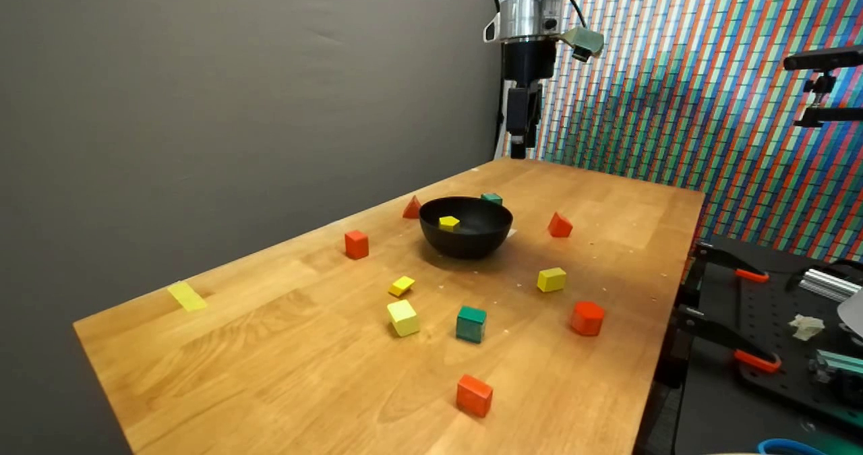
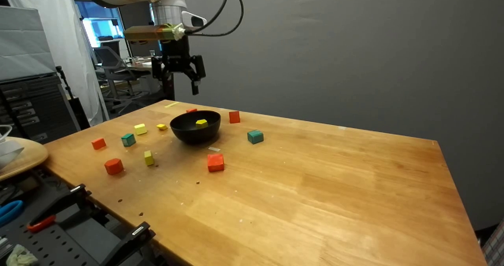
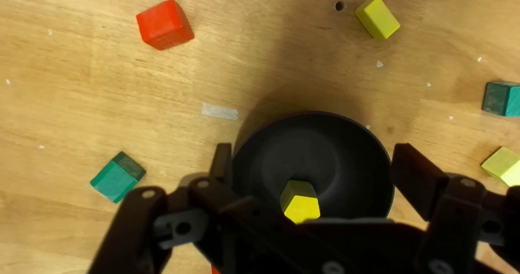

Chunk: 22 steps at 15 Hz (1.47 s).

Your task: Put the colored blocks into the black bowl

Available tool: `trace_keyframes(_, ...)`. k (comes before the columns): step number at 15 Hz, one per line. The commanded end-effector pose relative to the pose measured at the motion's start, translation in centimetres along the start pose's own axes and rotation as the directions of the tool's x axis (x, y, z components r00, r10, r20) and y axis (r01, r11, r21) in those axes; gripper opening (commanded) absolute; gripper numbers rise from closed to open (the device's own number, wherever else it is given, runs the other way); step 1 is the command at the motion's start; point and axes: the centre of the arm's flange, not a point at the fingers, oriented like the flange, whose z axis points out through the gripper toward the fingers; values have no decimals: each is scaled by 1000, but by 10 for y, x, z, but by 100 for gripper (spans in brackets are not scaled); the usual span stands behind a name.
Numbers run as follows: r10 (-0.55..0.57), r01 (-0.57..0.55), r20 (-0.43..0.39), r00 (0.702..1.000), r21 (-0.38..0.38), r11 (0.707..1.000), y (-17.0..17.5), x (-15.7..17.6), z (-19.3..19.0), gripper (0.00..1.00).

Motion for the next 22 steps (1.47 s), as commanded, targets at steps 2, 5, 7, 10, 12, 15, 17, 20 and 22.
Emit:
trace_keyframes(2, 18, -16, -53, 998, 40, 999, -31, 23, 13, 100)
trace_keyframes(5, -76, 79, -67, 995, 39, 996, -89, 45, 24, 100)
trace_keyframes(7, -142, 143, -66, 988, 22, 989, -133, 57, 32, 100)
trace_keyframes(10, -199, 200, -51, 979, 14, 980, -190, 72, 57, 100)
trace_keyframes(12, -193, 194, -26, 981, 38, 980, -216, 81, 80, 100)
trace_keyframes(15, -208, 208, -5, 978, 57, 977, -245, 96, 116, 100)
trace_keyframes(17, -213, 213, -8, 977, 59, 975, -256, 107, 137, 100)
trace_keyframes(20, -203, 203, -7, 979, 72, 976, -265, 122, 160, 100)
trace_keyframes(22, -203, 203, -10, 979, 72, 976, -269, 127, 168, 74)
